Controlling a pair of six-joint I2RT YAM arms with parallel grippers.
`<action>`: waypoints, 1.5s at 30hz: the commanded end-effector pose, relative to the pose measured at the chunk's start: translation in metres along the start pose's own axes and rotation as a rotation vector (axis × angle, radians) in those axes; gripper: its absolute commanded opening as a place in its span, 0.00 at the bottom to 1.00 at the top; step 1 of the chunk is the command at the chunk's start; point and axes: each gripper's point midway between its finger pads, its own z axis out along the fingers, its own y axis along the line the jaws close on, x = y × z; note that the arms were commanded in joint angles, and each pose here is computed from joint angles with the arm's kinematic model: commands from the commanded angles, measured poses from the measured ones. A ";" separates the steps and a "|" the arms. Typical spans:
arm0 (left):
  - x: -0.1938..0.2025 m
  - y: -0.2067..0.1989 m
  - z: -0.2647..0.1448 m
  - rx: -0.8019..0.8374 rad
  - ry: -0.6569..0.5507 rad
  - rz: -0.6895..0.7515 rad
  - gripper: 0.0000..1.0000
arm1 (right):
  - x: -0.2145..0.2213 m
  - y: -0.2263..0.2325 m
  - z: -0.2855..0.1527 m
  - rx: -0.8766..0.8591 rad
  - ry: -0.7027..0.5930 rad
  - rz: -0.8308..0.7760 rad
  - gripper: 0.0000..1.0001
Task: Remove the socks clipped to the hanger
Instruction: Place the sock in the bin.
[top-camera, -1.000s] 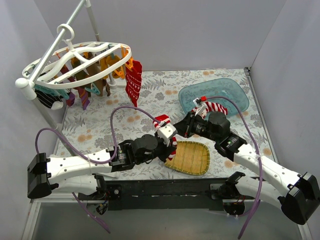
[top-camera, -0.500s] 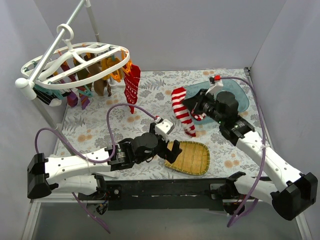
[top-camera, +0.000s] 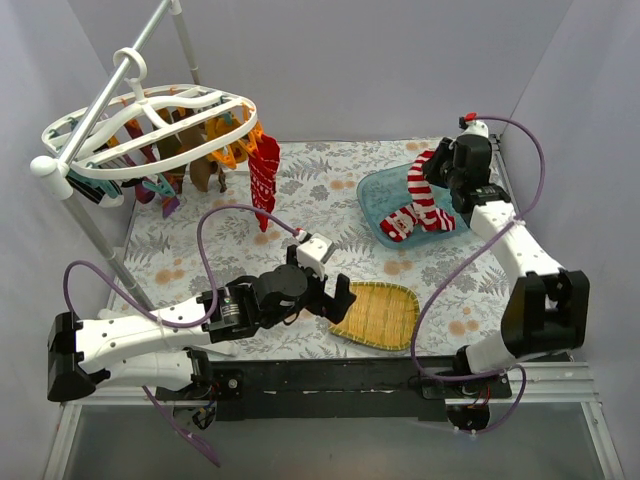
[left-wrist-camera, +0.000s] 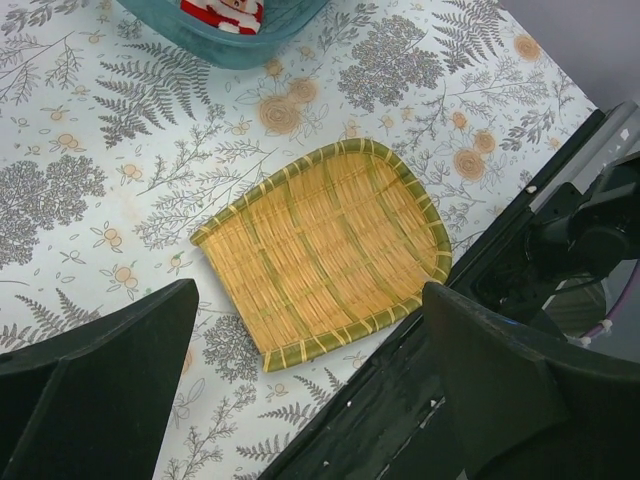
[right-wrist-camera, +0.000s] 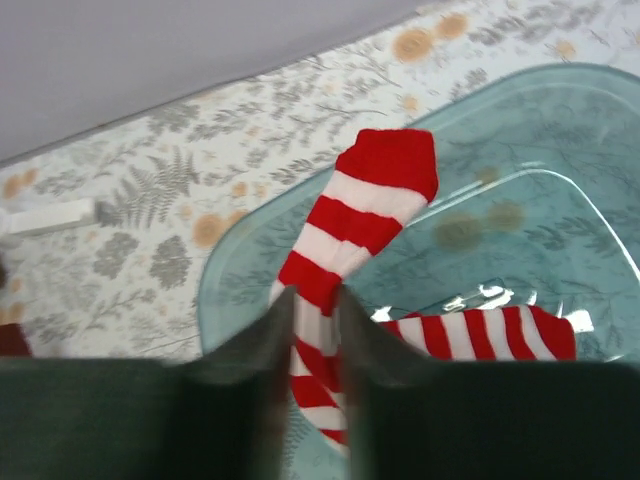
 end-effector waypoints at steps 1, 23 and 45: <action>-0.024 -0.001 -0.012 -0.008 -0.049 -0.043 0.97 | -0.002 -0.032 0.026 0.110 0.048 -0.051 0.66; 0.039 0.092 -0.049 -0.478 -0.002 -0.414 0.98 | 0.030 0.228 -0.112 -0.697 -0.154 -0.284 0.87; 0.115 0.138 -0.092 -0.690 0.102 -0.609 0.98 | 0.110 0.360 -0.134 -0.841 -0.209 -0.311 0.79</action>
